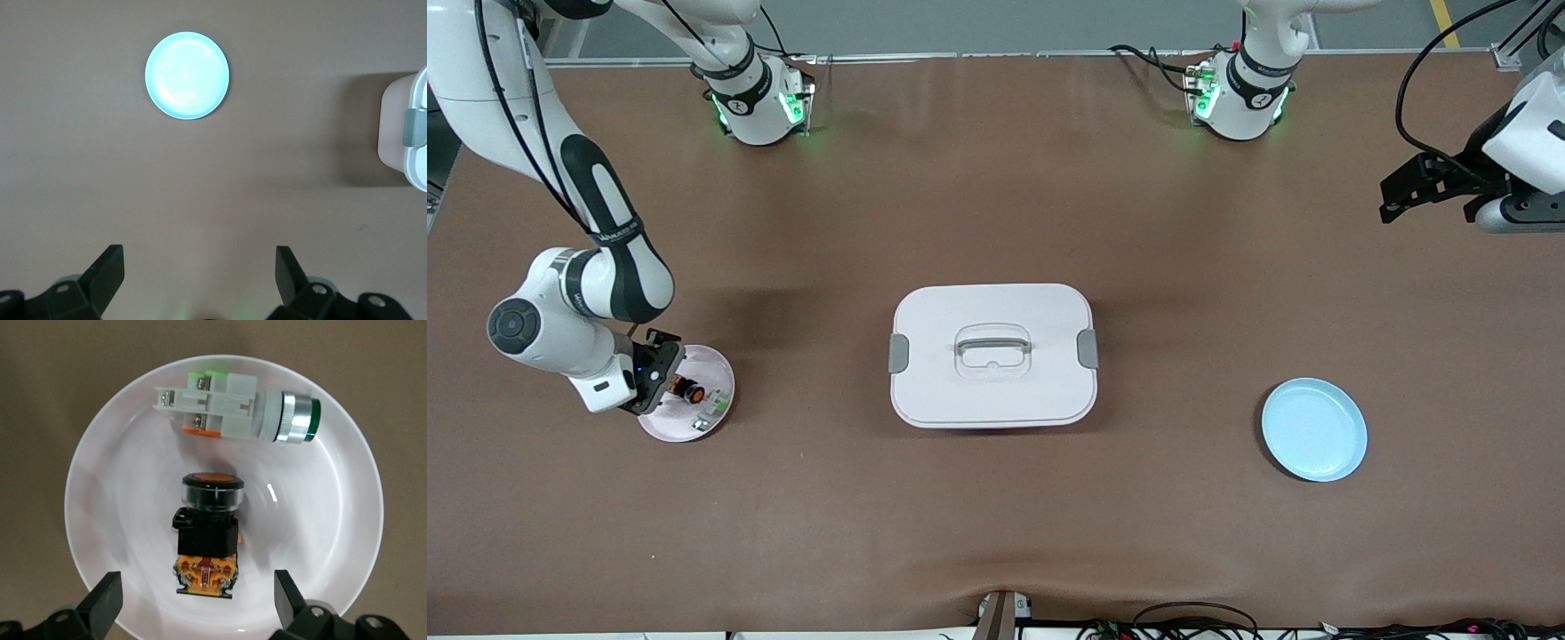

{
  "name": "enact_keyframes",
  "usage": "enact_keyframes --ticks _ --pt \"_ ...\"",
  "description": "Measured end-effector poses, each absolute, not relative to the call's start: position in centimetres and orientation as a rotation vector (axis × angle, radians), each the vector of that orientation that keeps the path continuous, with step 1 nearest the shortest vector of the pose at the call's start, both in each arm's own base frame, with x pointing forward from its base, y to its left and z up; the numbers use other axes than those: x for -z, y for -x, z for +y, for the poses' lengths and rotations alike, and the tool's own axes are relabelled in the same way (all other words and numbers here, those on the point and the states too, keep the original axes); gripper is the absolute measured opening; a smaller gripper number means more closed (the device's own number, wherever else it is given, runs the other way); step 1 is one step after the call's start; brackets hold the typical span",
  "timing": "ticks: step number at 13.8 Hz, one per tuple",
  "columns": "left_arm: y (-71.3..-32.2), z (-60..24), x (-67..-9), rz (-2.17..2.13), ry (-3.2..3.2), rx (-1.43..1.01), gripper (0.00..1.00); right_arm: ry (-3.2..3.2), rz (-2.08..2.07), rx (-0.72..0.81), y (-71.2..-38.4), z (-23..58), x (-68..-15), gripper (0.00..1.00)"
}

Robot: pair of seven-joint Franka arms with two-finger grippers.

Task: Transfer orange switch to right arm and place
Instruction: 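Lower the orange switch onto the white plate and open the right gripper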

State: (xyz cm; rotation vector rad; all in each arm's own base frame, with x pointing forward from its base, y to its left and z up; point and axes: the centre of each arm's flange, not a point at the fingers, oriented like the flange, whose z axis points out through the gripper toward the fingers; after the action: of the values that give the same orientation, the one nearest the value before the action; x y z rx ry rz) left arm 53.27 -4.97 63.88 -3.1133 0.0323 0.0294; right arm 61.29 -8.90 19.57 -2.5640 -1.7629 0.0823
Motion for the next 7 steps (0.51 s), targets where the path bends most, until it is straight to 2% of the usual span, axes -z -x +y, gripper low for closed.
enact_keyframes --ticks 7 --pt "-53.3 -5.0 -63.9 0.032 3.113 -0.029 1.00 2.703 -1.433 -0.175 -62.4 -9.2 -23.0 1.00"
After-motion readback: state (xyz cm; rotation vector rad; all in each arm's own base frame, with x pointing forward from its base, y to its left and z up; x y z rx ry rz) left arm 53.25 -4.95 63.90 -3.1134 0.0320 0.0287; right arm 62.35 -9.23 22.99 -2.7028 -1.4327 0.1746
